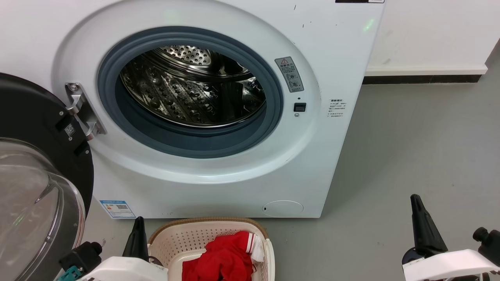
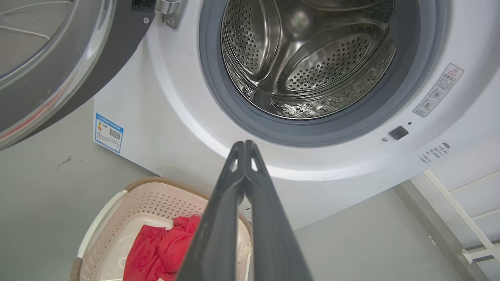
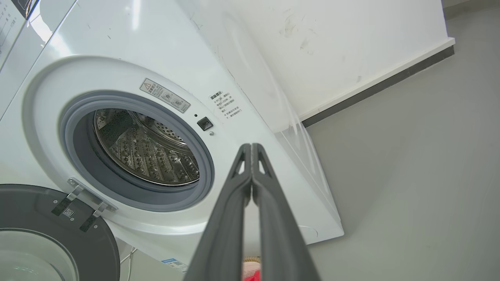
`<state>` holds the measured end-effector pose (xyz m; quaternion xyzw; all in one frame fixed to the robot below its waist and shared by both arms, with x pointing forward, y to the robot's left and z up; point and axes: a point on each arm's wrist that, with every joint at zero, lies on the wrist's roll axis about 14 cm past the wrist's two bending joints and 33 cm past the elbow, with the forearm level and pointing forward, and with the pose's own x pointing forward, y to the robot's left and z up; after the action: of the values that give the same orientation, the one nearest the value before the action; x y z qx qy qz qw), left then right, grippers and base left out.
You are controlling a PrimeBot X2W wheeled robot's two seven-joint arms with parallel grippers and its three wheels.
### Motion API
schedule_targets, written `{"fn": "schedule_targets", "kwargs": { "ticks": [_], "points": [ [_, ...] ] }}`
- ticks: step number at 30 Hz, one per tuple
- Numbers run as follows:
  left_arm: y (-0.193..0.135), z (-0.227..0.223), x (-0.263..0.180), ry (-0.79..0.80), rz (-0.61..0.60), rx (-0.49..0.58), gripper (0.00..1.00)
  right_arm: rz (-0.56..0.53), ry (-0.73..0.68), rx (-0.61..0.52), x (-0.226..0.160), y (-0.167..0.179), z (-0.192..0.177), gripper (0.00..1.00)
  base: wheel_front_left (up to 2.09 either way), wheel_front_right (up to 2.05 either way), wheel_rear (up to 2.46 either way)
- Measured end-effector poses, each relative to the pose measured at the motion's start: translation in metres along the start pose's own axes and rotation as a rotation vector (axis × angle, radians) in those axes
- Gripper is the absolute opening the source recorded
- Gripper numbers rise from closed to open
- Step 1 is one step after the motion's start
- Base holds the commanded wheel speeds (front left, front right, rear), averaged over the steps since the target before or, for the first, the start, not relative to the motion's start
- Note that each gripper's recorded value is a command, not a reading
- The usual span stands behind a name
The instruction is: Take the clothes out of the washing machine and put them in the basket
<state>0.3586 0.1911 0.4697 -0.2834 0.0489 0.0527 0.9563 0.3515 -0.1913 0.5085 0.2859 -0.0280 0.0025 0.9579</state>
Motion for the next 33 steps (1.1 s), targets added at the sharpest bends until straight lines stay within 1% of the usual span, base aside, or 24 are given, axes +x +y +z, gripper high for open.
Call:
{"fn": "schedule_targets", "kwargs": {
  "ticks": [15,33],
  "points": [
    [0.0,0.003,0.006,0.019,-0.004,-0.223,0.0,-0.034,0.018,0.217,0.007,-0.006,-0.002,0.0,0.0,0.0,0.0],
    [-0.002,0.009,0.012,0.029,-0.021,-0.448,0.0,-0.059,0.031,0.437,0.014,-0.011,-0.004,0.0,0.0,0.0,0.0]
  ]
}}
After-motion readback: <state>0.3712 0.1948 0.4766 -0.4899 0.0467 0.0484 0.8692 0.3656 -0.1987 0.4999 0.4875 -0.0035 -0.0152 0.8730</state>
